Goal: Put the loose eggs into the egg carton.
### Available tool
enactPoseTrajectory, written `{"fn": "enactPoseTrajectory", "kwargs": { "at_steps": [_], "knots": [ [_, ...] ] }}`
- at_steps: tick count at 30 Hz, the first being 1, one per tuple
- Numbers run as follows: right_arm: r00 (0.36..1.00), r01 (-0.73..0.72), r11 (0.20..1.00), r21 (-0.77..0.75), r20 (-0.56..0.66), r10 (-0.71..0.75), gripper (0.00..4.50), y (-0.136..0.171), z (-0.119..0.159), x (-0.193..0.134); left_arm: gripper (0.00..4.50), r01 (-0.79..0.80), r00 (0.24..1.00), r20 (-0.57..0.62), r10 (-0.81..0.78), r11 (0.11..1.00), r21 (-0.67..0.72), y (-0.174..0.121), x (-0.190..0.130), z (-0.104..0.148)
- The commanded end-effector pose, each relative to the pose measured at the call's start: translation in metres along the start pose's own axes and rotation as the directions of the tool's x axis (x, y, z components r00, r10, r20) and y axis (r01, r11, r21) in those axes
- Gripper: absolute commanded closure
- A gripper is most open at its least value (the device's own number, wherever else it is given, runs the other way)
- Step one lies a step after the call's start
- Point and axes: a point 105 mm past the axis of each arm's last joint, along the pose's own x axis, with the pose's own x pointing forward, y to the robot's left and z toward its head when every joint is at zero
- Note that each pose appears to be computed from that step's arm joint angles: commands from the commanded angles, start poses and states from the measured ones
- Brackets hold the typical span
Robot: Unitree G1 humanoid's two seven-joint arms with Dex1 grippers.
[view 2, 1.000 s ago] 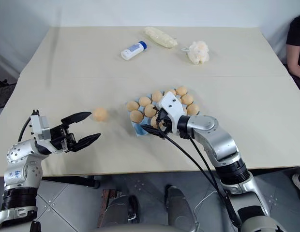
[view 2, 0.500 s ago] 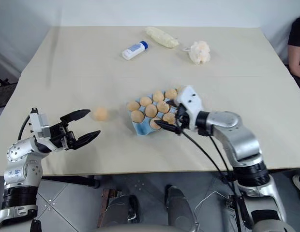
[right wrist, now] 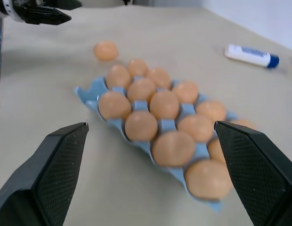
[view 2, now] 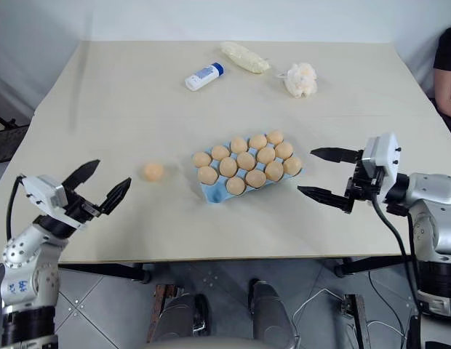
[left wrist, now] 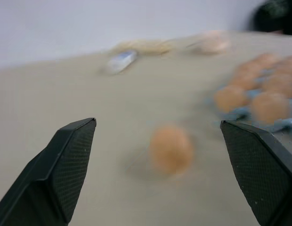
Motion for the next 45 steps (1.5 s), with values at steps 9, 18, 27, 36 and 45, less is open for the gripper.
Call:
{"fn": "enactPoseTrajectory", "kwargs": {
  "at_steps": [9, 18, 27, 36, 45],
  "knots": [
    [0.999, -0.006, 0.999, -0.032, 0.039, 0.008, 0.01, -0.008, 0.014, 0.003, 0.0, -0.139, 0.984, -0.103, 0.144, 0.989, 0.053, -0.011, 0.002, 0.013],
    [0.992, -0.069, 0.997, -0.037, 0.101, 0.073, 0.01, -0.001, 0.024, 0.017, 0.0, -0.071, 0.991, -0.114, 0.071, 0.997, 0.007, -0.019, 0.04, 0.004],
    [0.994, -0.056, 0.998, -0.024, 0.093, 0.058, 0.01, 0.002, 0.023, 0.02, 0.0, 0.026, 0.986, -0.164, -0.03, 0.999, -0.028, -0.027, 0.077, -0.023],
    [0.997, -0.034, 0.999, -0.019, 0.073, 0.036, 0.0, 0.002, 0.023, 0.019, 0.93, 0.101, 0.967, -0.234, -0.102, 0.995, -0.015, -0.033, 0.101, -0.041],
    [0.998, 0.002, 1.0, -0.02, 0.064, -0.001, 0.0, 0.002, 0.023, 0.013, 2.83, 0.192, 0.971, -0.152, -0.187, 0.981, 0.018, -0.037, 0.113, -0.012]
  ]
}}
